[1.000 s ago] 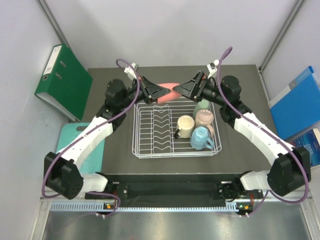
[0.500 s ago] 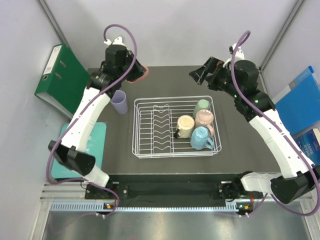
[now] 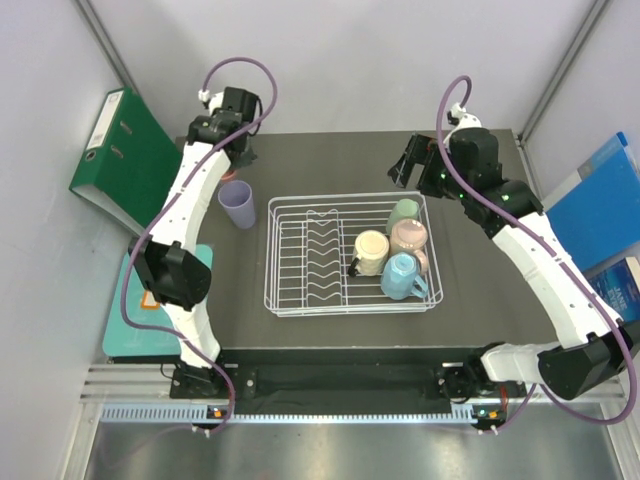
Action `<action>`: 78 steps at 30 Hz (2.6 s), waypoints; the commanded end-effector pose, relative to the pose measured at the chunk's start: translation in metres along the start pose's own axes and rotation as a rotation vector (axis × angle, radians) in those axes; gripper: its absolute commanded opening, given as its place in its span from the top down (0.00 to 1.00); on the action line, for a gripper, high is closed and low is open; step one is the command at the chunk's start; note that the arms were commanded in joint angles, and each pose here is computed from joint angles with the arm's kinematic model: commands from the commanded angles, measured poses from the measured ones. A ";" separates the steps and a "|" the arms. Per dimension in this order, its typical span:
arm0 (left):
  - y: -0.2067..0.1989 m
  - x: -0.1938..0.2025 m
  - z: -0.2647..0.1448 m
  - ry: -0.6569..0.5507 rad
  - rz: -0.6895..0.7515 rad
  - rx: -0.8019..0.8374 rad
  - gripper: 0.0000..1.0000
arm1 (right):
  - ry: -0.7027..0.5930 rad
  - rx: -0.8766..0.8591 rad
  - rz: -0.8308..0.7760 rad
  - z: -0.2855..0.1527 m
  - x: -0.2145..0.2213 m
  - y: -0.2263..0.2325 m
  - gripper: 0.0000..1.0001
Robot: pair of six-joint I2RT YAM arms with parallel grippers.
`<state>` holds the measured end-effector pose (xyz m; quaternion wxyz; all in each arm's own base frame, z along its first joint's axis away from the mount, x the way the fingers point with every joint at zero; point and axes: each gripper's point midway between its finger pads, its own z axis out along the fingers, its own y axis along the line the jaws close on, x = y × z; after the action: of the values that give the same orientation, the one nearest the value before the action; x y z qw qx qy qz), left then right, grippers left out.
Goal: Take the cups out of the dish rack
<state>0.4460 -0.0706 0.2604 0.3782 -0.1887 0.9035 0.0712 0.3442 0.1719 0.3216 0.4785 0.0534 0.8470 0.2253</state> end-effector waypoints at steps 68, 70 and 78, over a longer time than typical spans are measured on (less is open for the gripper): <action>-0.075 0.089 -0.120 -0.159 -0.130 0.522 0.18 | 0.212 0.288 -0.268 0.070 0.067 -0.068 0.00; -0.072 0.097 -0.126 -0.150 -0.138 0.539 0.18 | 0.220 0.295 -0.267 0.077 0.072 -0.070 0.00; -0.054 0.102 -0.131 -0.164 -0.112 0.519 0.19 | 0.246 0.322 -0.263 0.107 0.089 -0.080 0.00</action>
<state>0.3180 -0.1946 0.2549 0.4572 -0.1175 0.8671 -0.1594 0.3747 0.1539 0.1630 0.3534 -0.0139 0.9349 0.0295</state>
